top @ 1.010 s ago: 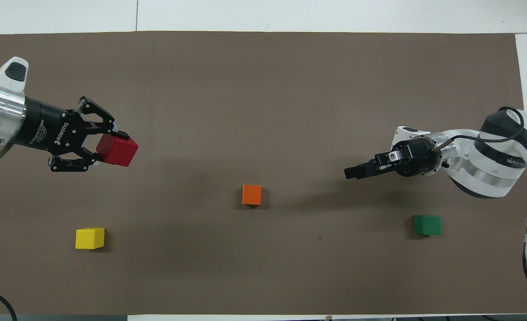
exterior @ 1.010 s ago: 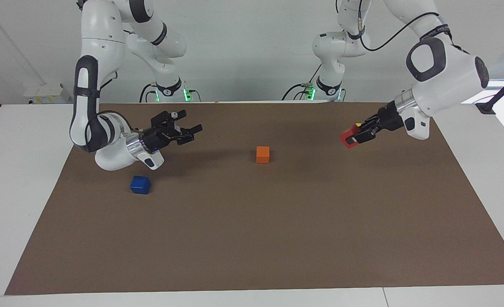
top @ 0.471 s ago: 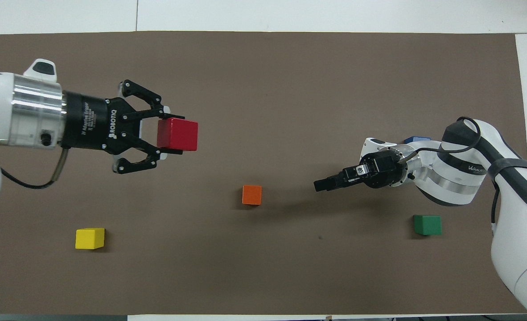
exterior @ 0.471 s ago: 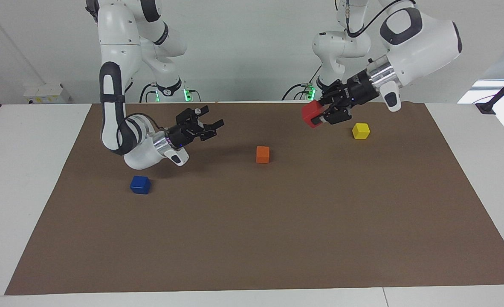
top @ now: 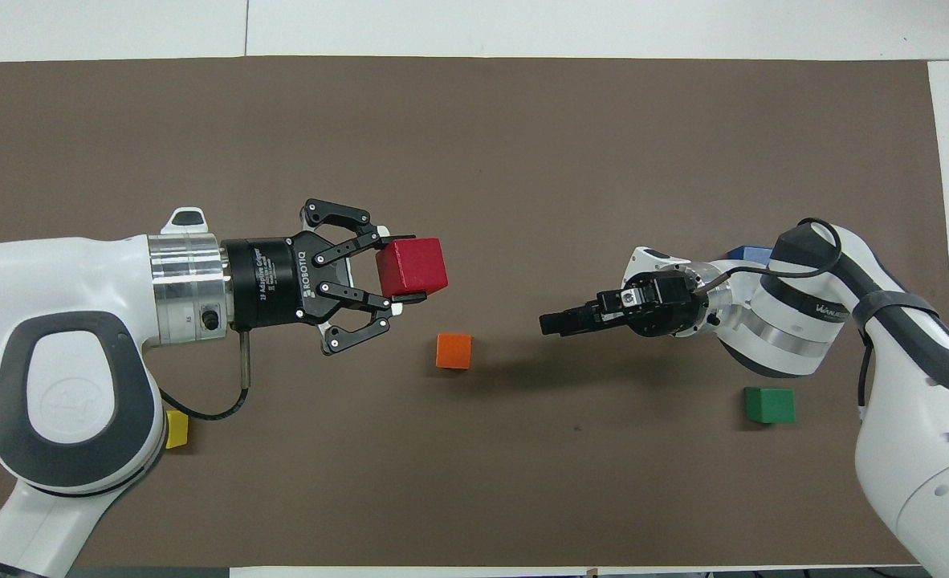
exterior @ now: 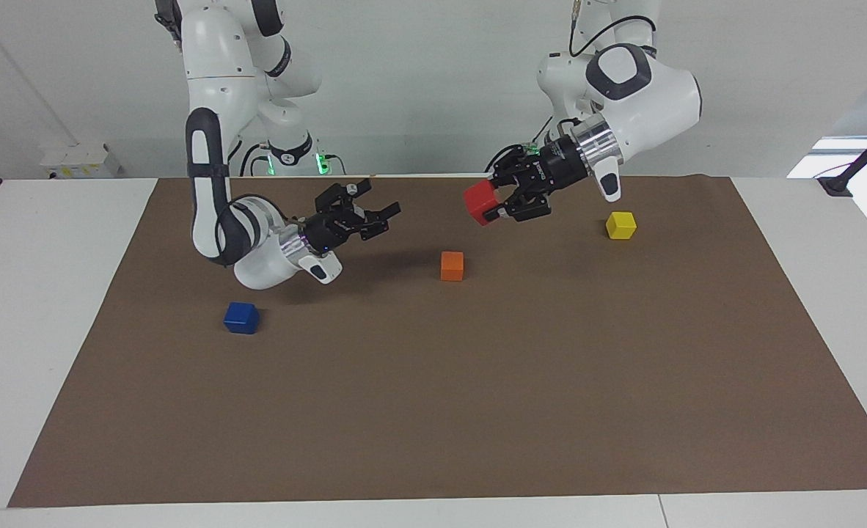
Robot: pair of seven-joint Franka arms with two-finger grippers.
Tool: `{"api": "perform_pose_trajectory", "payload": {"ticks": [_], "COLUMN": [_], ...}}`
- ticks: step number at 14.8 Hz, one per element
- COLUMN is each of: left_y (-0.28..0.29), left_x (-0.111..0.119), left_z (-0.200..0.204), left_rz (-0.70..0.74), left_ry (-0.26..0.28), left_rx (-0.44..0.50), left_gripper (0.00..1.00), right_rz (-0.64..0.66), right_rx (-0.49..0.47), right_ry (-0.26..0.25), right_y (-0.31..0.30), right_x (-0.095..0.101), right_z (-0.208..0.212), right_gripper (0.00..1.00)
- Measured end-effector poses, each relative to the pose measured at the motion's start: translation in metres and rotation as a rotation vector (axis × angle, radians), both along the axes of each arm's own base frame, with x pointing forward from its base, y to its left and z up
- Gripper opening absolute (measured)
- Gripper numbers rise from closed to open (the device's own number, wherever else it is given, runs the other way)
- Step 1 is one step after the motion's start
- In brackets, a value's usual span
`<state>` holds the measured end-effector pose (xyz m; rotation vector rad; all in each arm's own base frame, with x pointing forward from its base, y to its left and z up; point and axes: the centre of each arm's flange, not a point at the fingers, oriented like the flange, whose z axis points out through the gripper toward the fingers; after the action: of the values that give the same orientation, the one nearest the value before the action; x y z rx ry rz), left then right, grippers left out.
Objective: Transfer red block to right arm and stack on blue block
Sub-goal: 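Lift the red cube with the left gripper toward the right gripper, then grasp the red cube with the right gripper beside the left gripper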
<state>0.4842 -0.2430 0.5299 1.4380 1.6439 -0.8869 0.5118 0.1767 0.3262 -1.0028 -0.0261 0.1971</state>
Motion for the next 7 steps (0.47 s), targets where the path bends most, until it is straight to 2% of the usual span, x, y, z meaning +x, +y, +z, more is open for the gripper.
{"api": "perform_pose_trajectory", "payload": {"ticks": [3,7], "left_y": [-0.029,-0.051], "left_x": [-0.025,-0.04], "left_z": [-0.01,-0.016], "left_rz": [0.033,0.035], "left_ry": [0.029,0.04], "left_rx": [-0.044,-0.05], "left_gripper": [0.54,0.54], "right_rz": [-0.061,-0.099], "right_rx": [0.005,0.03], "right_ry": [-0.02,-0.025], "right_y": [0.008,0.03], "right_x": [0.003,0.002], "right_z": [-0.002,0.0], "right_gripper": [1.0,1.0]}}
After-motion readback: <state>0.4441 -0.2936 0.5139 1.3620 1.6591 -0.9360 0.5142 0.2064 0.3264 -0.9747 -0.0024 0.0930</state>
